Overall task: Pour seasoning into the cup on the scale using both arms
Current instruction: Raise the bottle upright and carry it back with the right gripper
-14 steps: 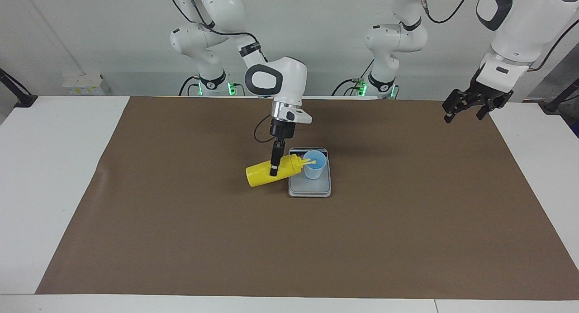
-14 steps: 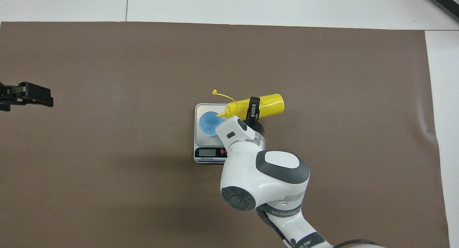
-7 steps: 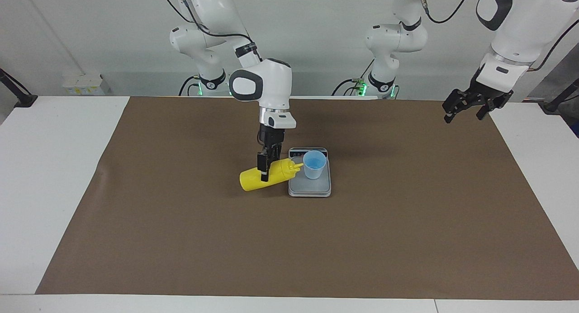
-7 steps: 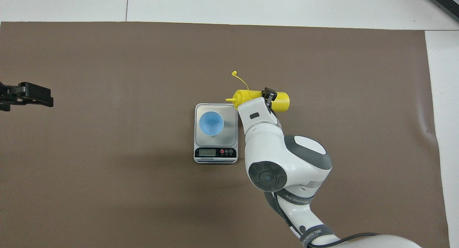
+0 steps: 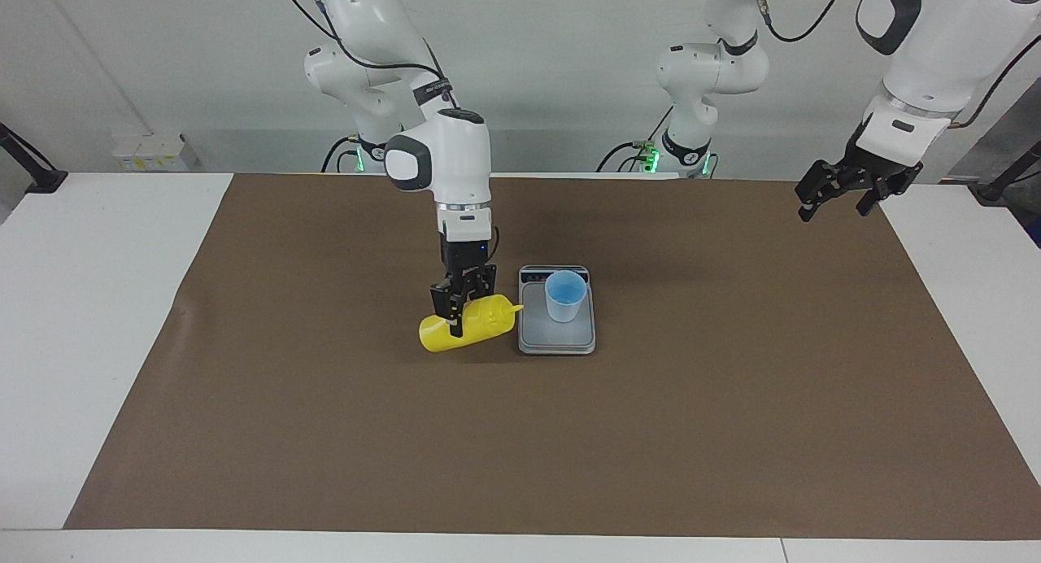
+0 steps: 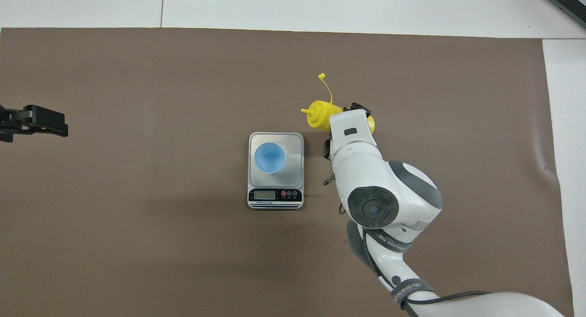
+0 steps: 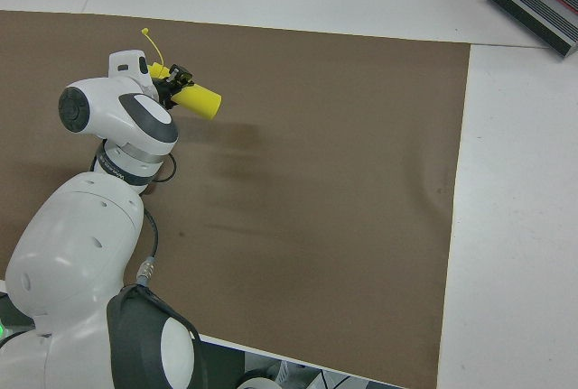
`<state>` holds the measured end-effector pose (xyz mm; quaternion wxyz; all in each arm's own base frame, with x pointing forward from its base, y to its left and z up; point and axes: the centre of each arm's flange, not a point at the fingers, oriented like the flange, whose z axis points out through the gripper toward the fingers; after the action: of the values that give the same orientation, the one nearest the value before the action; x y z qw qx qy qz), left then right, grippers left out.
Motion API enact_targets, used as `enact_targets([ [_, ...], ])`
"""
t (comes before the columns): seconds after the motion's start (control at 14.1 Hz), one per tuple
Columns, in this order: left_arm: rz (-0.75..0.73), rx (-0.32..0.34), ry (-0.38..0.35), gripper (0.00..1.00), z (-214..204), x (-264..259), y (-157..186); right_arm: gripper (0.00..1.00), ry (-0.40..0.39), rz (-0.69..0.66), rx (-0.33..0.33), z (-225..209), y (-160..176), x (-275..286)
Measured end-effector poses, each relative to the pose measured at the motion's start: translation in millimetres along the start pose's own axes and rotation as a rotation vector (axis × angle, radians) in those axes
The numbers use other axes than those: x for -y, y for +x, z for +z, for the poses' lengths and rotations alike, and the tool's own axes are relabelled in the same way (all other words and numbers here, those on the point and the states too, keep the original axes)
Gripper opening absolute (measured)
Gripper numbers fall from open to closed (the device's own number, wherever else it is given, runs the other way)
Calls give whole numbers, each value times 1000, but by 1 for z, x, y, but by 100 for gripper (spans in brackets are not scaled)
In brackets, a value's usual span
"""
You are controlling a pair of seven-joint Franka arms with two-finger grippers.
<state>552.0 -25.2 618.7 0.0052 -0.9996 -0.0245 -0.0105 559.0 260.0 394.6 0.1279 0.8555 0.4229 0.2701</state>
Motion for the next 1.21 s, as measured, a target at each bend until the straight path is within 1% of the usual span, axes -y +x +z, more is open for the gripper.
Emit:
enact_targets([
  [0.28, 0, 0, 0, 100, 0, 0, 0, 55, 72, 100, -23, -8, 5, -15],
  [0.64, 0, 0, 0, 100, 0, 0, 0, 55, 122, 124, -42, -12, -1, -54],
  [0.99, 0, 0, 0, 100, 0, 0, 0, 55, 183, 177, -75, -12, -28, -103],
  [1.21, 0, 0, 0, 100, 0, 0, 0, 55, 235, 186, -112, -14, -48, -126],
])
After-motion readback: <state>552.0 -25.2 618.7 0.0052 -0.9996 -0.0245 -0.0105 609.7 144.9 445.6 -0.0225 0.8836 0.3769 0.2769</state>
